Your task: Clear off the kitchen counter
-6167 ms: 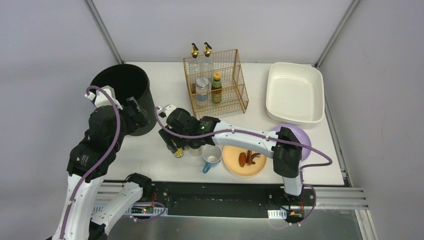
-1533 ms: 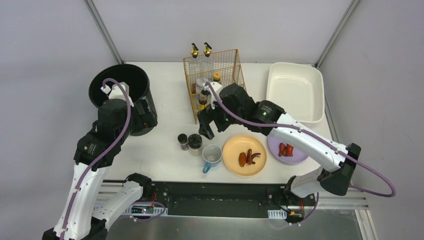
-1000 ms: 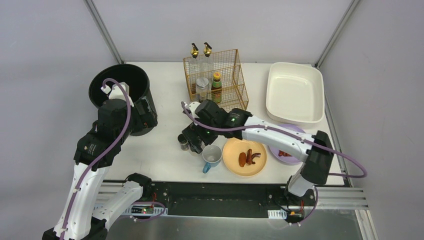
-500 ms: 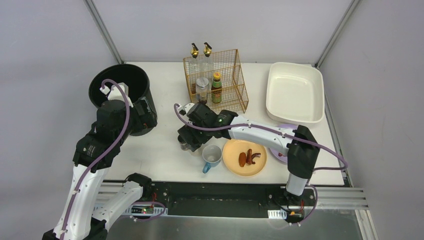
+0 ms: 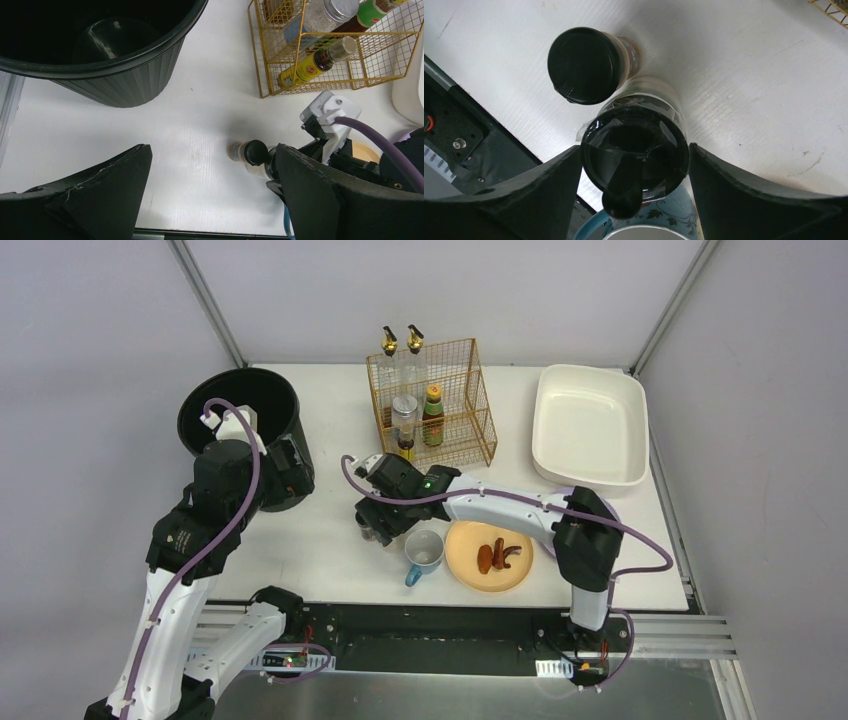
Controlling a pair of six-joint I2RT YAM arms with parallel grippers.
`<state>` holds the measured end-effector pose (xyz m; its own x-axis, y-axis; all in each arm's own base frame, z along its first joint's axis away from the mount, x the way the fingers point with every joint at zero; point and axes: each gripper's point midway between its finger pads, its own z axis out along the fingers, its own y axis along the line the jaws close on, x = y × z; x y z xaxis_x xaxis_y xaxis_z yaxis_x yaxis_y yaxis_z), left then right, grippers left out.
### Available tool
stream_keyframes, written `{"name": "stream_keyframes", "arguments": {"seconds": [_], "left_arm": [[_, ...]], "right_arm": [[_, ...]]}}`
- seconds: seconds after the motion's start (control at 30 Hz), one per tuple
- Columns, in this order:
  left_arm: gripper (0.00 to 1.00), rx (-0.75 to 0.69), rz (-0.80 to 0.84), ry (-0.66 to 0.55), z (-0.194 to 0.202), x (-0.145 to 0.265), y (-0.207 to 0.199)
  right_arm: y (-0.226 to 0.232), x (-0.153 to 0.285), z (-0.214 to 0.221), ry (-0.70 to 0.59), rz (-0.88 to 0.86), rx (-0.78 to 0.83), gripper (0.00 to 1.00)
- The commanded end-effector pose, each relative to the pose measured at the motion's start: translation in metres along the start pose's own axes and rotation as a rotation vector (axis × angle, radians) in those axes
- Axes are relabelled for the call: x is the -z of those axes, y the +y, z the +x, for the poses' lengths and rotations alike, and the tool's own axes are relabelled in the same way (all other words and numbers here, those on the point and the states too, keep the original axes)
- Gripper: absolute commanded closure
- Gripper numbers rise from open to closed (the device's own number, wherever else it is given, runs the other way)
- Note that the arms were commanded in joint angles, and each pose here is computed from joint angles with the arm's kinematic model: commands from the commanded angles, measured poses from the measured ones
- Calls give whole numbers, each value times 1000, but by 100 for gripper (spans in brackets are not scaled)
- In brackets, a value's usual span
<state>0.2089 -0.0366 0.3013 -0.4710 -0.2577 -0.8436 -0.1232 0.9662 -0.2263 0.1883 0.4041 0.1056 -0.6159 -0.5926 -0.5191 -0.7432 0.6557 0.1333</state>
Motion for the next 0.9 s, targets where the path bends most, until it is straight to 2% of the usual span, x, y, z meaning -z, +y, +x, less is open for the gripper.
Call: {"name": "stream_keyframes", "arguments": {"seconds": [0.0, 0.4, 0.87], "left_arm": [[0, -10, 6, -21, -5, -3, -1], [1, -12, 12, -13, -5, -5, -4], [0, -8, 28, -4, -8, -9, -10]], "right_arm": [[6, 1, -13, -29, 4, -7, 25], [2, 18, -20, -82, 57, 33, 65], [-24, 122, -71, -340, 150, 50, 71]]}}
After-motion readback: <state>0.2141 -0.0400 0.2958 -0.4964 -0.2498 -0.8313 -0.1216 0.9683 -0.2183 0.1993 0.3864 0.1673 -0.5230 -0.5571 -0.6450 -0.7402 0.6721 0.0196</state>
